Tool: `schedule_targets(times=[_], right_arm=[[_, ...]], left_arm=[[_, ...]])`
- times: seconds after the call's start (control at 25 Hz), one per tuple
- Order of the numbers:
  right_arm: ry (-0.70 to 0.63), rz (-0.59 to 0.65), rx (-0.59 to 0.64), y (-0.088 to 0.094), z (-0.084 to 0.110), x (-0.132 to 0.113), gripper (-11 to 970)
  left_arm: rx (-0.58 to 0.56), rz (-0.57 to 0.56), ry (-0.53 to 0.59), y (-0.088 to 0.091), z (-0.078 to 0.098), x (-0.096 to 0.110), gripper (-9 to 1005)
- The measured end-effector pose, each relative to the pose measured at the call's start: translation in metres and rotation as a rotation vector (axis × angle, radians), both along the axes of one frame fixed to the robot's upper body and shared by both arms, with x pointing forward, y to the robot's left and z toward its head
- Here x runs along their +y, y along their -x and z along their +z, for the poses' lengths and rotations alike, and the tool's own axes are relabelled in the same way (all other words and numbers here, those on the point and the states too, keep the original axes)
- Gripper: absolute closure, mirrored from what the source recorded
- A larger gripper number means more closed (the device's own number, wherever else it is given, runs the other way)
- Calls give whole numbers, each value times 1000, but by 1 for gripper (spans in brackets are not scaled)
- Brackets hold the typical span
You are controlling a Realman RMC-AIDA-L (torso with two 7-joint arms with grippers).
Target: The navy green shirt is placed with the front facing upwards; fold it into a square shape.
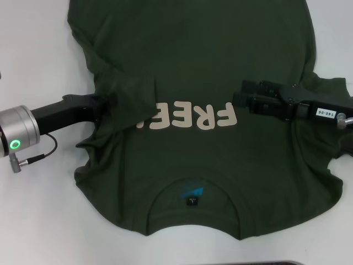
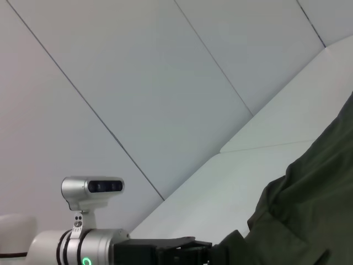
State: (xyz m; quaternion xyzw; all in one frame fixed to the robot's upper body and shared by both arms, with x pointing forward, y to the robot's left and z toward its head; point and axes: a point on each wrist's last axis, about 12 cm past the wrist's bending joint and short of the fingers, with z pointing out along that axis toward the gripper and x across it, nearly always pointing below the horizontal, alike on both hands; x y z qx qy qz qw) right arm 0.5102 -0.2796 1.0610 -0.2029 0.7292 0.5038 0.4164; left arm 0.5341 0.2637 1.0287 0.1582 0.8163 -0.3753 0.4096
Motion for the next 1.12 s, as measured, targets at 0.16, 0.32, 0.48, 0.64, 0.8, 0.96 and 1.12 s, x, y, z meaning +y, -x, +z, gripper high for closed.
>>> schedule_targets(times=[0.16, 0.32, 0.48, 0.64, 0.8, 0.96, 1.12], right_arm=[[0, -1, 1, 0, 0, 0, 146], [-1, -3, 2, 1, -1, -1, 147], [-1, -4, 1, 2, -1, 0, 147], [-2, -6, 1, 3, -2, -1, 147], [-4, -4, 0, 3, -2, -1, 148], [-6, -1, -1, 3, -2, 0, 148], [-8, 1, -1, 4, -2, 0, 148]], left_arm=[[0, -38, 49, 3, 5, -3, 991], [5, -72, 104, 9, 9, -6, 983], [25, -84, 133, 13, 5, -12, 976], [46, -101, 169, 19, 2, -18, 968], [56, -114, 214, 23, 1, -24, 960], [58, -127, 247, 24, 2, -32, 953], [63, -142, 268, 25, 0, -41, 945]])
